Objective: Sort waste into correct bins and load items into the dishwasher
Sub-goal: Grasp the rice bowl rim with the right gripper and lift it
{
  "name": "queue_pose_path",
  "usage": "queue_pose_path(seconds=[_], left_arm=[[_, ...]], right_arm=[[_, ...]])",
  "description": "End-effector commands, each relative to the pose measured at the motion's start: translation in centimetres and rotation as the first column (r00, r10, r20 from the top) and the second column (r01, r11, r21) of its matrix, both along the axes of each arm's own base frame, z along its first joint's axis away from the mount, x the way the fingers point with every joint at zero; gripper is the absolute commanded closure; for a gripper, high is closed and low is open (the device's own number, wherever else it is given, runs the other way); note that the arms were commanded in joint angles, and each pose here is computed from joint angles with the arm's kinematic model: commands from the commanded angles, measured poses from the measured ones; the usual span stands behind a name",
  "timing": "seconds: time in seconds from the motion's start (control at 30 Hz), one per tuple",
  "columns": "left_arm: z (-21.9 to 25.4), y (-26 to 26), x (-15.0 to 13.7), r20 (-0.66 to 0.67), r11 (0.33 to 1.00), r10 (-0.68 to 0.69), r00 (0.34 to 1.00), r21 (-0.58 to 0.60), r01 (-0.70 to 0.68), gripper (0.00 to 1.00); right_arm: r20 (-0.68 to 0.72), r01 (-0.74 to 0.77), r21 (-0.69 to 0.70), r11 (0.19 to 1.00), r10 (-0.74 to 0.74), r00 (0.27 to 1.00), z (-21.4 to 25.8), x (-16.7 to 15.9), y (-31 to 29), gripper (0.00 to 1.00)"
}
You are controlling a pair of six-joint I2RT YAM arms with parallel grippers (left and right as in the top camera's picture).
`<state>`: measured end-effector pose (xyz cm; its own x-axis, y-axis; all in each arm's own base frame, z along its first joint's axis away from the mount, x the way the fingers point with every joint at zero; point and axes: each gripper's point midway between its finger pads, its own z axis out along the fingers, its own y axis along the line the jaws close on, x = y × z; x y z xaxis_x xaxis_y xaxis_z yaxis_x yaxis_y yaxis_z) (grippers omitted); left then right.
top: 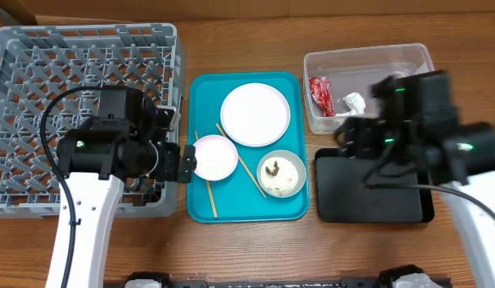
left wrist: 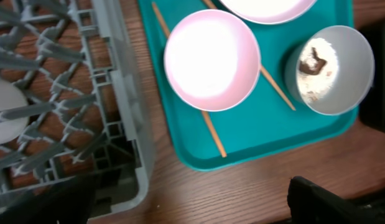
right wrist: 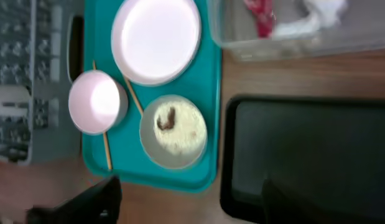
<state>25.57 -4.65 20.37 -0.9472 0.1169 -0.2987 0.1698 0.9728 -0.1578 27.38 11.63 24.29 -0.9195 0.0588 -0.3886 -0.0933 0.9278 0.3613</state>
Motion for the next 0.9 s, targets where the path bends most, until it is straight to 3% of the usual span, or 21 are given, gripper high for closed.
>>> queue_pose_path(seconds=[0.0,0.2,0.4,0.6,0.73,0.87], left_arm=[[1.9,1.2,-0.4,0.080,0.997,0.053,0.995,0.049,-0.057,0.00],[5.5,1.6,-2.3,0.251,0.997,0.004,0.968,0.067,-0.022,0.00],[7.9,2.9,-2.9,0.373,0.990,0.050,0.926,0.104,-0.096,0.00],[7.6,2.9,-2.7,0.360,0.989,0.072,0.930,0.092,-0.112,0.00],[7.2,2.9,-2.2,0.344,0.989,0.076,0.936,0.092,-0.114,0.00],[6.7,2.8,-1.4,0.325,0.988,0.096,0.941,0.083,-0.129,0.00]], right_arm=[[-0.026,-0.184,0.002,0.983,0.184,0.983,-3.8,-1.9,4.9,0.26],[-0.020,-0.303,-0.039,0.952,0.303,0.953,-8.4,-2.8,9.9,0.27],[-0.094,-0.385,-0.077,0.920,0.378,0.921,-12.8,-3.1,13.3,0.34],[-0.180,-0.356,-0.083,0.931,0.337,0.924,-16.8,-3.0,14.9,0.40],[-0.208,-0.356,-0.086,0.931,0.332,0.920,-18.6,-2.9,15.5,0.53],[-0.259,-0.368,-0.102,0.924,0.332,0.907,-20.5,-3.9,16.0,0.57]])
